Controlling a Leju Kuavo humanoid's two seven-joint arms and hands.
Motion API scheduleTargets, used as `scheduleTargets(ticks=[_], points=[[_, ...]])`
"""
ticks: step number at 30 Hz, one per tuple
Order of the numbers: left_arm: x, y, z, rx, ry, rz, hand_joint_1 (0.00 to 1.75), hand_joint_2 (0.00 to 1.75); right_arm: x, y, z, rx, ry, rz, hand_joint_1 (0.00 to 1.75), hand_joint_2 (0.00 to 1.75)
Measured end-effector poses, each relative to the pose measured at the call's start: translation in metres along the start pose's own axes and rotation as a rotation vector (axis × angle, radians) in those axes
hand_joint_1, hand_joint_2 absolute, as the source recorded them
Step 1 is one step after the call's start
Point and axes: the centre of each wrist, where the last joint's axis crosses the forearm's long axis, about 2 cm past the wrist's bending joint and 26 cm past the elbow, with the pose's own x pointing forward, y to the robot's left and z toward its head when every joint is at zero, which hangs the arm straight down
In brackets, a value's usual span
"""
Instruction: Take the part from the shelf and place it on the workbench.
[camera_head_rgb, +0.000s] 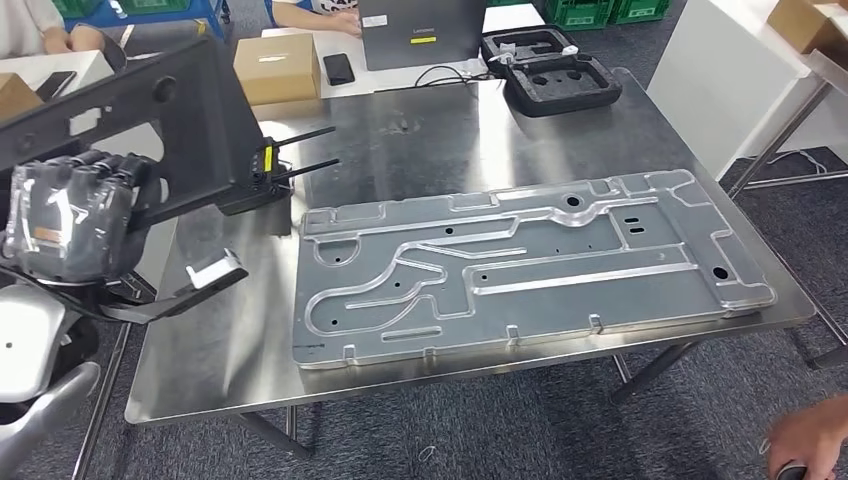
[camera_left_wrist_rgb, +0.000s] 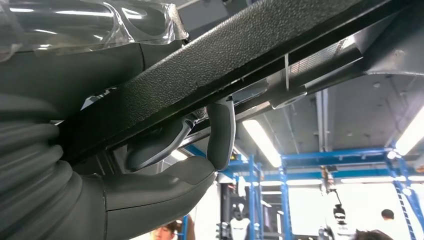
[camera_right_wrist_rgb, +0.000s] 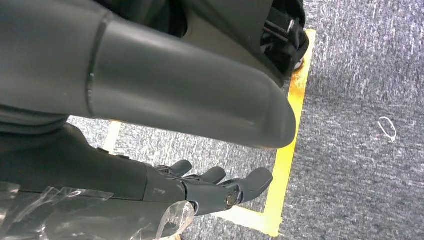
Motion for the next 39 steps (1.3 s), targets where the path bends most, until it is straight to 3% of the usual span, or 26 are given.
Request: scheduleTargets(ticks=[10,18,31,39], points=[[0.04,0.005,-0.007,0.007,-0.184,-0.088,1.75,1.75,0.0,0.0,0.0,0.006,-0.002,0.021,0.0,0.0],[0.069,0.005,-0.009,0.05,-0.3,0.056,1.75,1.75,0.007,0.006,-0.002,0.03,-0.002,0.047,0.0,0.0],[0.095,-0.021,-0.027,-0.082,-0.331,0.152,1.75,1.75,0.025,0.015,-0.008,0.068,-0.018,0.095,0.0,0.0],[0.115,-0.037,-0.036,-0.126,-0.288,0.19,1.75,1.75,0.027,0.019,-0.008,0.082,-0.014,0.115,0.0,0.0]])
